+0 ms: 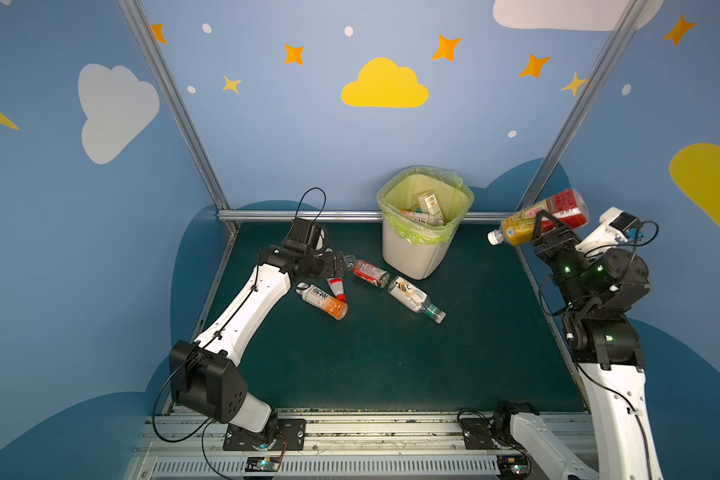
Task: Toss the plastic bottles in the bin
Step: 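Lift the yellow-red bottle over the bin and open the right gripper, then withdraw the right gripper while the left gripper lowers toward the milk tea bottle, then close the left gripper on the white-orange milk tea bottle and lift it, then carry the milk tea bottle over the bin and open the left gripper, then withdraw the left arm while the right gripper reaches toward the clear green-cap bottle, then lower the right gripper onto the clear green-cap crane-label bottle and grasp it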
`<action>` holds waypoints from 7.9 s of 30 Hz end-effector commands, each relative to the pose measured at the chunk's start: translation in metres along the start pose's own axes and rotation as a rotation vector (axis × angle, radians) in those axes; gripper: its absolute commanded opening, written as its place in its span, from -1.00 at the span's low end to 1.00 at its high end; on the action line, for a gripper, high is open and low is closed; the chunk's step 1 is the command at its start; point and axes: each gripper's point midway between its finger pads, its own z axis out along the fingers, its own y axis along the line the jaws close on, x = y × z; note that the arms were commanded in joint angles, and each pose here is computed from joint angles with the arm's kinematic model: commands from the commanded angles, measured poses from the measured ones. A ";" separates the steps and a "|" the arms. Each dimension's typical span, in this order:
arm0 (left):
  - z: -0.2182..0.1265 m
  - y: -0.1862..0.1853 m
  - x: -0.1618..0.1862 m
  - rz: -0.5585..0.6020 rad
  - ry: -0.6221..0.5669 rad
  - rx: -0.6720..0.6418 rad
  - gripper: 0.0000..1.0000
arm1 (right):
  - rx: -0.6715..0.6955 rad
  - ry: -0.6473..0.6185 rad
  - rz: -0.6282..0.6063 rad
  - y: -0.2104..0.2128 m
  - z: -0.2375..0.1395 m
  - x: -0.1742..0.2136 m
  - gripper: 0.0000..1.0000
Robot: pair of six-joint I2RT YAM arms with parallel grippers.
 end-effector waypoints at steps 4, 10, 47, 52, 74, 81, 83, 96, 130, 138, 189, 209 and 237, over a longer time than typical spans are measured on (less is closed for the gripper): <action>-0.013 -0.006 -0.016 -0.046 -0.055 0.021 0.99 | -0.181 -0.025 -0.159 0.070 0.108 0.001 0.26; -0.021 -0.004 -0.018 -0.049 -0.058 0.002 0.99 | -0.172 0.376 -0.178 0.065 0.187 0.099 0.71; 0.045 0.053 0.064 -0.411 0.246 -0.205 0.43 | -0.012 0.771 -0.110 -0.038 0.004 0.149 0.81; 0.053 0.073 0.076 -0.539 0.262 -0.235 0.47 | -0.048 0.840 -0.080 -0.036 0.000 0.166 0.80; 0.103 0.115 0.076 -0.733 0.270 -0.257 0.72 | -0.096 0.900 -0.063 -0.034 0.009 0.180 0.80; 0.117 0.119 0.069 -0.733 0.275 -0.262 0.72 | -0.088 0.909 -0.061 -0.039 0.011 0.183 0.80; 0.122 0.120 0.069 -0.732 0.282 -0.266 0.72 | -0.087 0.913 -0.057 -0.040 0.012 0.185 0.80; 0.146 0.126 0.072 -0.721 0.326 -0.289 0.67 | -0.068 0.909 -0.037 -0.048 0.016 0.183 0.80; -0.033 0.062 -0.114 -0.527 -0.328 0.024 0.06 | -0.031 0.879 0.024 -0.055 0.025 0.174 0.80; -0.179 -0.011 -0.171 -0.325 -0.877 0.220 0.06 | -0.043 0.881 0.029 -0.051 0.029 0.172 0.80; -0.020 -0.046 -0.057 -0.059 -0.306 -0.070 1.00 | -0.133 1.073 -0.025 -0.040 0.004 0.231 0.78; -0.010 0.072 0.056 -0.435 -0.116 -0.190 1.00 | -0.330 1.300 -0.362 0.043 -0.035 0.341 0.66; -0.011 0.132 0.045 -0.501 -0.037 -0.144 1.00 | -0.078 1.618 -0.975 -0.048 0.009 0.472 0.84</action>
